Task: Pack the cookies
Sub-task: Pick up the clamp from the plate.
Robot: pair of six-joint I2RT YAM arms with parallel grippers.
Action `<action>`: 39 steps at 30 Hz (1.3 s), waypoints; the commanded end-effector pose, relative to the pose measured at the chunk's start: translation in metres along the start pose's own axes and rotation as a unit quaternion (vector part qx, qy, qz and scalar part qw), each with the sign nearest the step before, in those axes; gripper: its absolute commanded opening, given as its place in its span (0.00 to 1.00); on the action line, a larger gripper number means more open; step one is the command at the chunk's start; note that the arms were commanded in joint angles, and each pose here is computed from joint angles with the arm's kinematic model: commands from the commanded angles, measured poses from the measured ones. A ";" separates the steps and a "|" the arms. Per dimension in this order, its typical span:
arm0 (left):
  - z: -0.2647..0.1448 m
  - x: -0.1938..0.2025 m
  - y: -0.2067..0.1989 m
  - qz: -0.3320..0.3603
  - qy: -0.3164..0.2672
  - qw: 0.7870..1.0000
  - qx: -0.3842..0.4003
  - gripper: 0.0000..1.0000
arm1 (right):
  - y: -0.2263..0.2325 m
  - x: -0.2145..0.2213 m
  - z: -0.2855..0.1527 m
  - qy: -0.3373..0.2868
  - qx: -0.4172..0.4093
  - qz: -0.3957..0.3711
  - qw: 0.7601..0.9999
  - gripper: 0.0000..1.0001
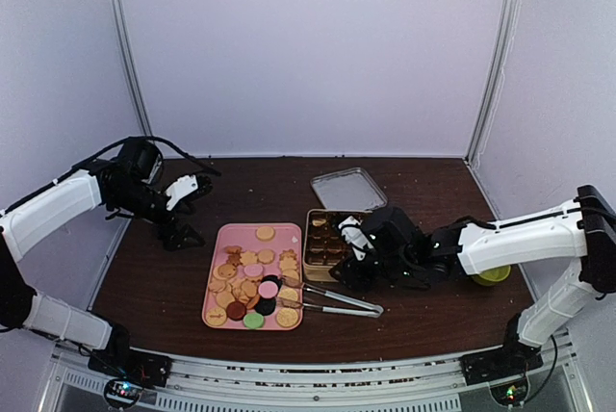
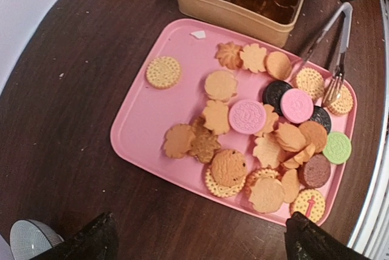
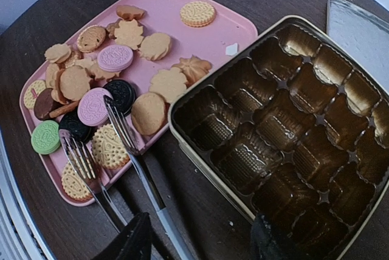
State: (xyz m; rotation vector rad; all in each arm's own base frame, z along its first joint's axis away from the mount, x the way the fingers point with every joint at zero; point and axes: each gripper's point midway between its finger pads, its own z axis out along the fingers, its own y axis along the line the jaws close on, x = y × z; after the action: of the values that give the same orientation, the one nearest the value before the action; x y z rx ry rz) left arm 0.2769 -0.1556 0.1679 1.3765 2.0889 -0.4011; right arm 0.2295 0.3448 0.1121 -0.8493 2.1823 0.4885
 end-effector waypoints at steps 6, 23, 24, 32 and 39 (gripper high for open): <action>0.013 -0.005 -0.035 0.042 0.024 0.997 0.065 0.98 | 0.028 0.015 0.017 0.049 -0.050 -0.035 0.997 0.50; 0.011 -0.020 -0.050 0.058 0.027 0.994 0.090 0.98 | 0.040 0.047 0.027 0.091 -0.069 -0.062 0.992 0.51; 0.010 -0.020 -0.050 0.060 0.027 0.994 0.090 0.98 | 0.041 0.048 0.028 0.095 -0.071 -0.065 0.991 0.50; 0.007 -0.023 -0.055 0.067 0.028 0.993 0.098 0.98 | 0.041 0.063 0.035 0.123 -0.075 -0.083 0.986 0.39; 0.007 -0.024 -0.059 0.073 0.033 0.991 0.105 0.97 | 0.042 0.067 0.039 0.132 -0.076 -0.093 0.984 0.21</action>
State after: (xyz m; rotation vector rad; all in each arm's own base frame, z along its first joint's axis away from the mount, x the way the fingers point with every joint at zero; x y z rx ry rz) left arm 0.2324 -0.1955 0.1628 1.6458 2.0693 -0.5227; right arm 0.1865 0.3630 0.0399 -1.2109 2.3024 0.4792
